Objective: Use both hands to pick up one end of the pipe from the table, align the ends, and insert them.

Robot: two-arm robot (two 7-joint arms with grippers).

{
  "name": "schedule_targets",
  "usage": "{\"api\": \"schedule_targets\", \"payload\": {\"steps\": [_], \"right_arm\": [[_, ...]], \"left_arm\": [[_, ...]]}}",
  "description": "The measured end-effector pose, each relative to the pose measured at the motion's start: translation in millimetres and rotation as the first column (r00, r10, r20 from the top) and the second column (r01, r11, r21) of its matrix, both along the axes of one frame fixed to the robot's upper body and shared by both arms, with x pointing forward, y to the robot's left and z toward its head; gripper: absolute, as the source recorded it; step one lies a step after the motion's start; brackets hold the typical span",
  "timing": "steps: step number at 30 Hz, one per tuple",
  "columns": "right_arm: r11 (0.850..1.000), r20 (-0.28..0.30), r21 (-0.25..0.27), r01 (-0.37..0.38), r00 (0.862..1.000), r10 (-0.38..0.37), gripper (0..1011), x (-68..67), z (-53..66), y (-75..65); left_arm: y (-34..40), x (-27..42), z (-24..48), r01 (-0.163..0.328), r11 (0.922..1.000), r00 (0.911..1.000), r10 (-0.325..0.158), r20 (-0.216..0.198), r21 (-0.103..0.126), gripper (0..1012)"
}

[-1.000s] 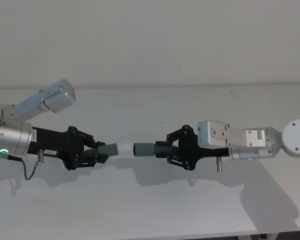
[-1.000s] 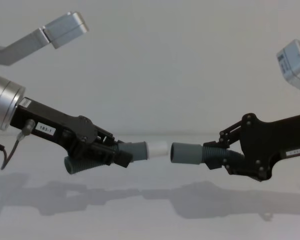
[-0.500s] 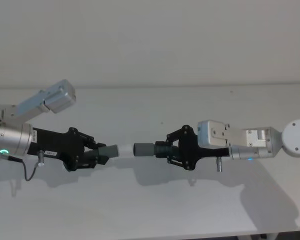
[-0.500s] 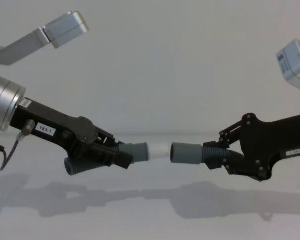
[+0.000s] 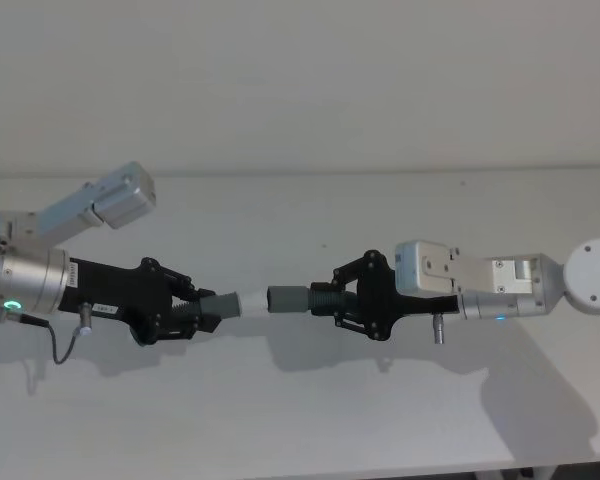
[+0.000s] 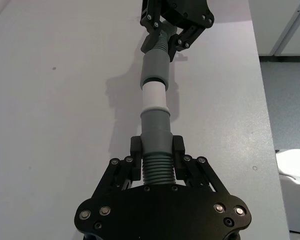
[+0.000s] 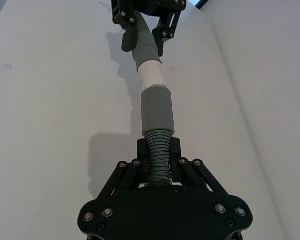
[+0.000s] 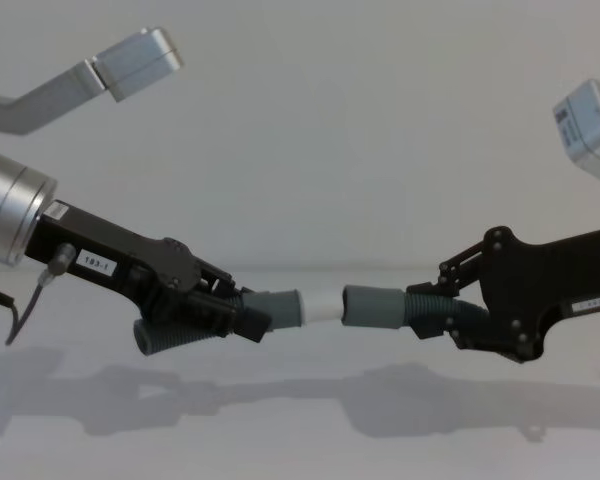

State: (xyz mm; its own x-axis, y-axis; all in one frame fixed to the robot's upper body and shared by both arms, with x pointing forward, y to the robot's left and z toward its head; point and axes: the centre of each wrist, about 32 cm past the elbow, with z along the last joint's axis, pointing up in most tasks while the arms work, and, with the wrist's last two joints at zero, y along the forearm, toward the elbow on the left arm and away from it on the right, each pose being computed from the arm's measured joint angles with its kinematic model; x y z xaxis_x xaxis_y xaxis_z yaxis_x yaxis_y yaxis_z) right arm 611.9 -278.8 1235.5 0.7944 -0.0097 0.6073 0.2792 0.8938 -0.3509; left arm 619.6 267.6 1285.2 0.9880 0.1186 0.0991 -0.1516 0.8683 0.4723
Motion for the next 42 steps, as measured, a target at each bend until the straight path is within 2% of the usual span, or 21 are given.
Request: {"api": "schedule_targets", "payload": {"steps": [23, 42], "right_arm": [[1.0, 0.0, 0.0, 0.0, 1.0, 0.0, 214, 0.0, 0.0, 0.0], [1.0, 0.0, 0.0, 0.0, 1.0, 0.0, 215, 0.0, 0.0, 0.0]], "left_arm": [[-6.2, 3.2, -2.8, 0.012, 0.9999, 0.9999, -0.012, -0.009, 0.0, 321], [-8.9, 6.8, -2.4, 0.032, 0.9994, 0.9993, -0.032, -0.021, 0.016, 321]]}}
